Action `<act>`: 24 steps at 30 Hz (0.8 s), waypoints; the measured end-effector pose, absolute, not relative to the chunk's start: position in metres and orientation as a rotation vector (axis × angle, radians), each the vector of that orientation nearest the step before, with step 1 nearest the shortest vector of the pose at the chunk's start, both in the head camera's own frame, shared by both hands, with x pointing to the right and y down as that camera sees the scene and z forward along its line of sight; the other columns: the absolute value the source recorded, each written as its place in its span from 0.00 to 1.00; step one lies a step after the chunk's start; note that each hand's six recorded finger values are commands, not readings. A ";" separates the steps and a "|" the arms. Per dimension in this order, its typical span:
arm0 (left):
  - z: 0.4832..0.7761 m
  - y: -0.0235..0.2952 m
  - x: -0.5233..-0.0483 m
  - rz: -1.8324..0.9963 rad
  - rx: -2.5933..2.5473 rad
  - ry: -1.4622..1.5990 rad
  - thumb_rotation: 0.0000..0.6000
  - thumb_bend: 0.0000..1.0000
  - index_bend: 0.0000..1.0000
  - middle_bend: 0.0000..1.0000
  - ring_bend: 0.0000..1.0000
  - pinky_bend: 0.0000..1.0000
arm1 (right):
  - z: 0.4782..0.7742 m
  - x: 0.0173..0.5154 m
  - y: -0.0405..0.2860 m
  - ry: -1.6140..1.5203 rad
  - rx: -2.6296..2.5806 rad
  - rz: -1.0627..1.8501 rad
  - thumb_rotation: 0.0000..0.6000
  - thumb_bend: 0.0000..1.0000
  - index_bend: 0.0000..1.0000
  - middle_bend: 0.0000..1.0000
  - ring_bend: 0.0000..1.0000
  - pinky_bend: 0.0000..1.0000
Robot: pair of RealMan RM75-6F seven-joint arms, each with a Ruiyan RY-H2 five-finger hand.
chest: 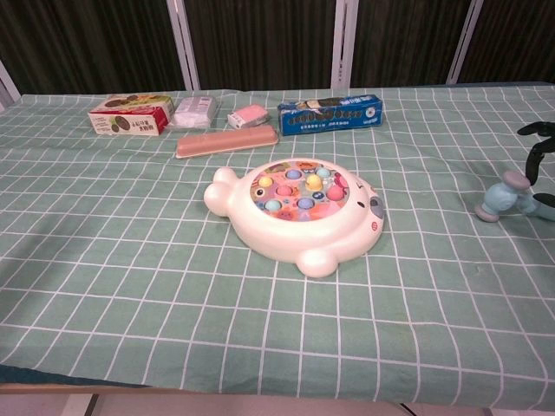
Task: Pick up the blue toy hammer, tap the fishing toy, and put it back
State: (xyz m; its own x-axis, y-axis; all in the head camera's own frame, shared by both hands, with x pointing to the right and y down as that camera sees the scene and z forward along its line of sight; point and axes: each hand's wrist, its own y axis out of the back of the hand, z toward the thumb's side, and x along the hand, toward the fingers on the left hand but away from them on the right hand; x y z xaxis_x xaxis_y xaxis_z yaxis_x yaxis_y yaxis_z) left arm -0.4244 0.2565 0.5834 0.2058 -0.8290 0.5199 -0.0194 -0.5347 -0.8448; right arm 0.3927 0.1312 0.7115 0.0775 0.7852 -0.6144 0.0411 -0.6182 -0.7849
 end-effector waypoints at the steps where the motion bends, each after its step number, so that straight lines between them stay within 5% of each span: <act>1: 0.583 0.257 -0.424 -1.408 -1.753 0.797 1.00 0.42 0.00 0.00 0.00 0.05 | 0.712 0.393 0.131 -0.819 -1.762 1.598 1.00 0.49 0.62 0.16 0.05 0.10; 24: 0.583 0.258 -0.425 -1.411 -1.752 0.796 1.00 0.42 0.00 0.00 0.00 0.05 | 0.726 0.384 0.135 -0.787 -1.778 1.619 1.00 0.51 0.62 0.16 0.06 0.11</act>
State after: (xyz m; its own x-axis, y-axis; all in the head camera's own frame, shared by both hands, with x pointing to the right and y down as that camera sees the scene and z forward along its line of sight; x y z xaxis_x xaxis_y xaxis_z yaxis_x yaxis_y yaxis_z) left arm -0.4250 0.2576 0.5828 0.2035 -0.8283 0.5220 -0.0176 -0.5362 -0.8439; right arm 0.3838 0.1347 0.7260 0.0793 0.7647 -0.6394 0.0301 -0.6430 -0.7653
